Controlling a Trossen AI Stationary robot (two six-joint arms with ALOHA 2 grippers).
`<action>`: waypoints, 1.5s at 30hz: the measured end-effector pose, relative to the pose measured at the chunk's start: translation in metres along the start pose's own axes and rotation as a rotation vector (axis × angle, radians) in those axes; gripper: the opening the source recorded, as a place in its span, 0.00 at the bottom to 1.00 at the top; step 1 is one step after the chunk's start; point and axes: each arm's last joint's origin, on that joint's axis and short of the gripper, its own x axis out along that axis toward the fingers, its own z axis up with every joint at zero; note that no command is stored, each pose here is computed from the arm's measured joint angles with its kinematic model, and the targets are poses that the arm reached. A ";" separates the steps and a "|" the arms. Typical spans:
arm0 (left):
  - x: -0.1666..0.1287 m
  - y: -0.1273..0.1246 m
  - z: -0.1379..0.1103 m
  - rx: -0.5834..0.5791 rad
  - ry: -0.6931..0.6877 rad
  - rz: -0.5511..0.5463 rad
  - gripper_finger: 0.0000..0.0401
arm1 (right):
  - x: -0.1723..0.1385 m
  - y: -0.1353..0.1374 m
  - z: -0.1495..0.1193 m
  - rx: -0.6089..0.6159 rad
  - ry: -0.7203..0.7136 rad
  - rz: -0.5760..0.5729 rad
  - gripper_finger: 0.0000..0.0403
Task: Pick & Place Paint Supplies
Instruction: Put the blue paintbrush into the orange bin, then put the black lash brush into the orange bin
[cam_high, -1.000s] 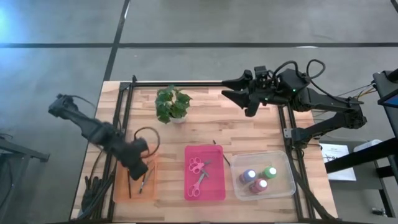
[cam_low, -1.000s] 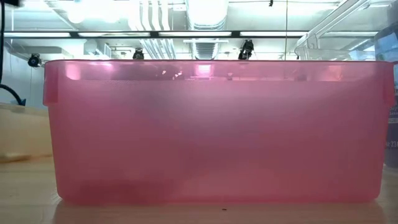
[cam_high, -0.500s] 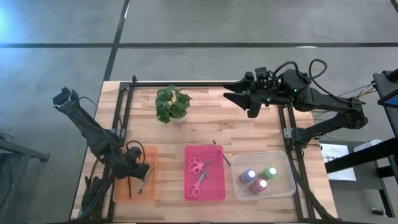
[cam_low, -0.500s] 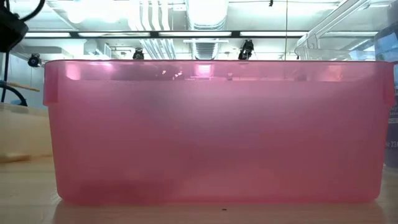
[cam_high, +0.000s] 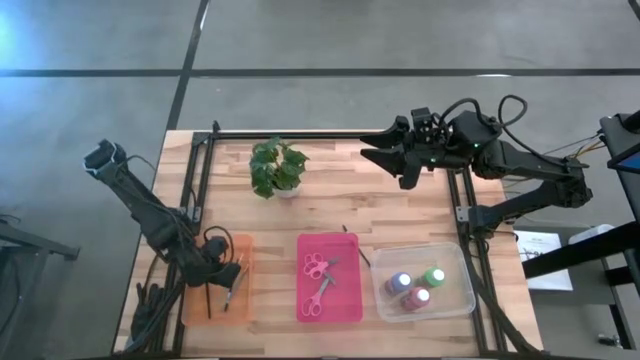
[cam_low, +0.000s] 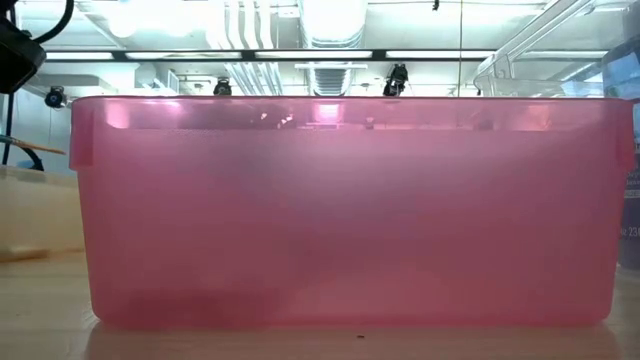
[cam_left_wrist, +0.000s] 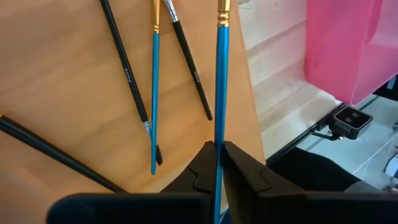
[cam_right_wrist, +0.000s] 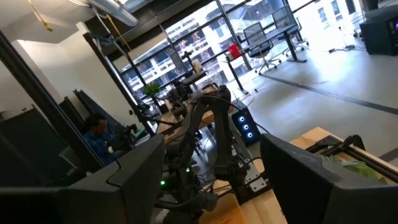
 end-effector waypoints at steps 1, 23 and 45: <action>0.000 0.000 0.000 0.000 0.000 -0.001 0.07 | 0.000 0.000 0.000 0.000 0.000 0.000 0.65; 0.000 -0.004 -0.002 -0.007 0.022 -0.045 0.27 | 0.000 -0.001 -0.001 0.000 0.011 -0.009 0.65; 0.000 0.001 0.001 0.099 -0.012 -0.020 0.39 | 0.017 -0.068 -0.026 0.469 0.480 -0.482 0.64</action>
